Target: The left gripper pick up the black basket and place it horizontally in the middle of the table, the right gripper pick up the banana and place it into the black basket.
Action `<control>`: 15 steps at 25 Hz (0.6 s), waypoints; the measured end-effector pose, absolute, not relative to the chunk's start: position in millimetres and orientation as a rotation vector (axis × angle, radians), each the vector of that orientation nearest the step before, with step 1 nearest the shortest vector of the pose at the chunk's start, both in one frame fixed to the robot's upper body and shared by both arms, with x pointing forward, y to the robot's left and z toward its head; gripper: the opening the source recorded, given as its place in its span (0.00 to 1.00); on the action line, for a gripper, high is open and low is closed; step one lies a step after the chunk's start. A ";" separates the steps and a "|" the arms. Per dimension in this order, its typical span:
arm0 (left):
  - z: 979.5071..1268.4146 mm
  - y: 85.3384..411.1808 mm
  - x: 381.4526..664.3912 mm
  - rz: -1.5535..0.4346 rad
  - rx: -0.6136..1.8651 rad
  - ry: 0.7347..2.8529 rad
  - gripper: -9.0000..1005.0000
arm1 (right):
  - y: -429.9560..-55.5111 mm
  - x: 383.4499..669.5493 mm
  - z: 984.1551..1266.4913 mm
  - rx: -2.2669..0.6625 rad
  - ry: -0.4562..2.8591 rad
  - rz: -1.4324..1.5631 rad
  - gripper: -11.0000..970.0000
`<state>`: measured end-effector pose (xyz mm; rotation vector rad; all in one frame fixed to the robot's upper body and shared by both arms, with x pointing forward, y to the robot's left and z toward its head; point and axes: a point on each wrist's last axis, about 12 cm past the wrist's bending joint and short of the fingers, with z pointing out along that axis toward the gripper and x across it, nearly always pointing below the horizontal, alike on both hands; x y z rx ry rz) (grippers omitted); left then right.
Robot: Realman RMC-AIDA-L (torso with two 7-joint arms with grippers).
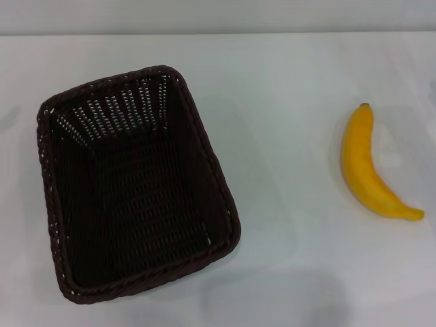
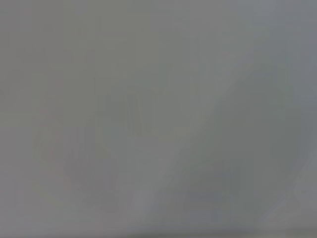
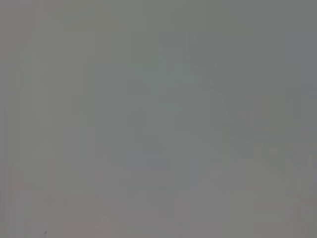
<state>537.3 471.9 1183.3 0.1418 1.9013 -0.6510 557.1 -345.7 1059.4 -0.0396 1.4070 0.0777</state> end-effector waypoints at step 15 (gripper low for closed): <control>1243.4 380.3 624.4 -0.457 1.071 2.095 0.87 | -345.1 554.4 1058.0 -0.011 1.405 0.109 0.90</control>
